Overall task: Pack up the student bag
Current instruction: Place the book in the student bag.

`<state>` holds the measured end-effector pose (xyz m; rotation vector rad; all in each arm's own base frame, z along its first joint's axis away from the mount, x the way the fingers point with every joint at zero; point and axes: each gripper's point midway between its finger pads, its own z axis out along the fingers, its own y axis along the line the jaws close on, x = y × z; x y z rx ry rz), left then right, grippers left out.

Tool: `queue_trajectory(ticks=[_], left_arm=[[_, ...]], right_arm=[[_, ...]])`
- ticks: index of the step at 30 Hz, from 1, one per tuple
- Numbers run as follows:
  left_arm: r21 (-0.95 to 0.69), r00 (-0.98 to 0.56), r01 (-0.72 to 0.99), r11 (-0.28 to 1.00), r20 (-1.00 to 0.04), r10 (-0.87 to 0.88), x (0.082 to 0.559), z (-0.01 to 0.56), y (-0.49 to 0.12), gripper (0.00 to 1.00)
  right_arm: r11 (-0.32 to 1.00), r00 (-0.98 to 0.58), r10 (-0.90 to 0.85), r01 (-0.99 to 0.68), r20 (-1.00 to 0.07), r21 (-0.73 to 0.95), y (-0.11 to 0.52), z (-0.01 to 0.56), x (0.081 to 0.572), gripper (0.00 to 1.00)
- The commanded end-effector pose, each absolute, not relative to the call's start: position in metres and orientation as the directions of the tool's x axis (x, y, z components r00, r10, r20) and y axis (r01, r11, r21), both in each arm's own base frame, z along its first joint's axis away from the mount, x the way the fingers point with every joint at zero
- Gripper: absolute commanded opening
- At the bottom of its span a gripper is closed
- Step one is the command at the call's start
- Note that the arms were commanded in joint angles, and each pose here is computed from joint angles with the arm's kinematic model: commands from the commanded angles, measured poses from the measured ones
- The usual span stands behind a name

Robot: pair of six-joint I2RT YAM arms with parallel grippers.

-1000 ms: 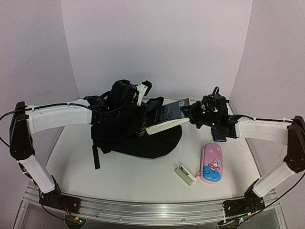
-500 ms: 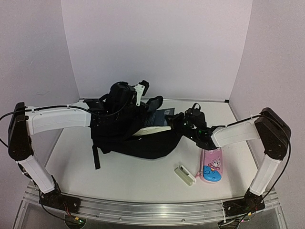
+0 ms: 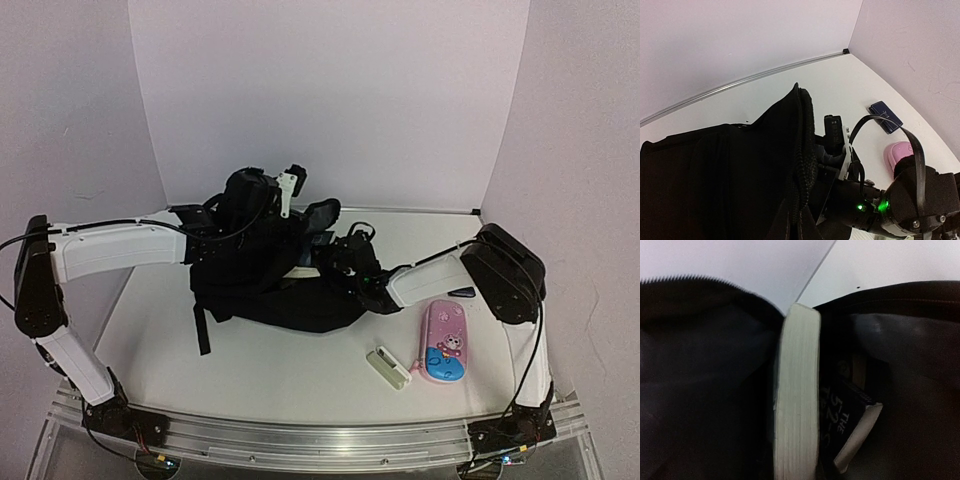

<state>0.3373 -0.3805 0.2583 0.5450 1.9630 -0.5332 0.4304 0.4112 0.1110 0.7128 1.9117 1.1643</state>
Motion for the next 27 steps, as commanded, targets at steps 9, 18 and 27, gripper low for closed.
queue_trajectory(ticks=[9, 18, 27], left_arm=[[-0.275, -0.429, 0.558, 0.783, -0.903, -0.012, 0.339, 0.299, -0.354, 0.0], [-0.288, -0.443, 0.551, 0.783, -0.896, -0.018, 0.339, 0.298, -0.348, 0.0], [-0.292, -0.451, 0.551, 0.782, -0.893, -0.016, 0.337, 0.297, -0.347, 0.0]], right_arm=[[0.655, -0.525, 0.646, 0.008, -0.554, 0.756, 0.381, 0.151, 0.412, 0.76], [0.688, -0.569, 0.609, 0.031, -0.553, 0.725, 0.375, 0.138, 0.402, 0.7], [0.688, -0.658, 0.561, 0.034, -0.502, 0.725, 0.396, 0.103, 0.399, 0.6]])
